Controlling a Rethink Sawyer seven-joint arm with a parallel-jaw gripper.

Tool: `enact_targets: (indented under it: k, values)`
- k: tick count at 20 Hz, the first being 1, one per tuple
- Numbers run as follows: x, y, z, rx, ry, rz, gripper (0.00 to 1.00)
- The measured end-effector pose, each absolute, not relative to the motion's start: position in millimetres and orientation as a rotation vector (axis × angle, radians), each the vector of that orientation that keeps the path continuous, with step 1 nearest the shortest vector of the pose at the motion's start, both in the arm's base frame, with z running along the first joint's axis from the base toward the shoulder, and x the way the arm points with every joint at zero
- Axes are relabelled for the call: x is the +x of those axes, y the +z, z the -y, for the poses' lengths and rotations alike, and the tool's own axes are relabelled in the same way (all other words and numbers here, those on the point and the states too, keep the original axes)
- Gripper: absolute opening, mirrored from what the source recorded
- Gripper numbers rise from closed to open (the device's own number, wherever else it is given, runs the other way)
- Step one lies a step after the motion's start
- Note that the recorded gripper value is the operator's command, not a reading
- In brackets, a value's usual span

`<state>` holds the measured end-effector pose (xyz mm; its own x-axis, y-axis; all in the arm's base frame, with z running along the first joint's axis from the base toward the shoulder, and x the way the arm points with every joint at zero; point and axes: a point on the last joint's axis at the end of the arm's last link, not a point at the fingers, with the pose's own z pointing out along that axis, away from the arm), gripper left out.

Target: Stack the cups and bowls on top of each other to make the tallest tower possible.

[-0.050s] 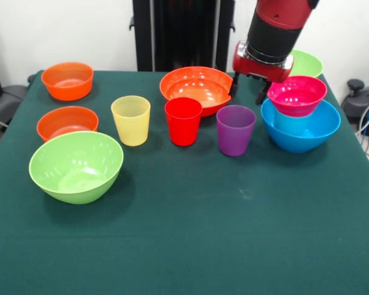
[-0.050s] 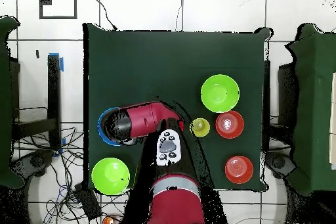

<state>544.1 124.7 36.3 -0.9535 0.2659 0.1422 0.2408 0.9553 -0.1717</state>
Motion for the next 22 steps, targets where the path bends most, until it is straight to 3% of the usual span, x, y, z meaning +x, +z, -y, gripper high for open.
enact_targets:
  k: [16, 22]
  values:
    - [540, 31, -120, -0.377, 0.23, 2.95, 1.0]
    - [545, 28, -85, -0.419, 0.233, 2.945, 1.0]
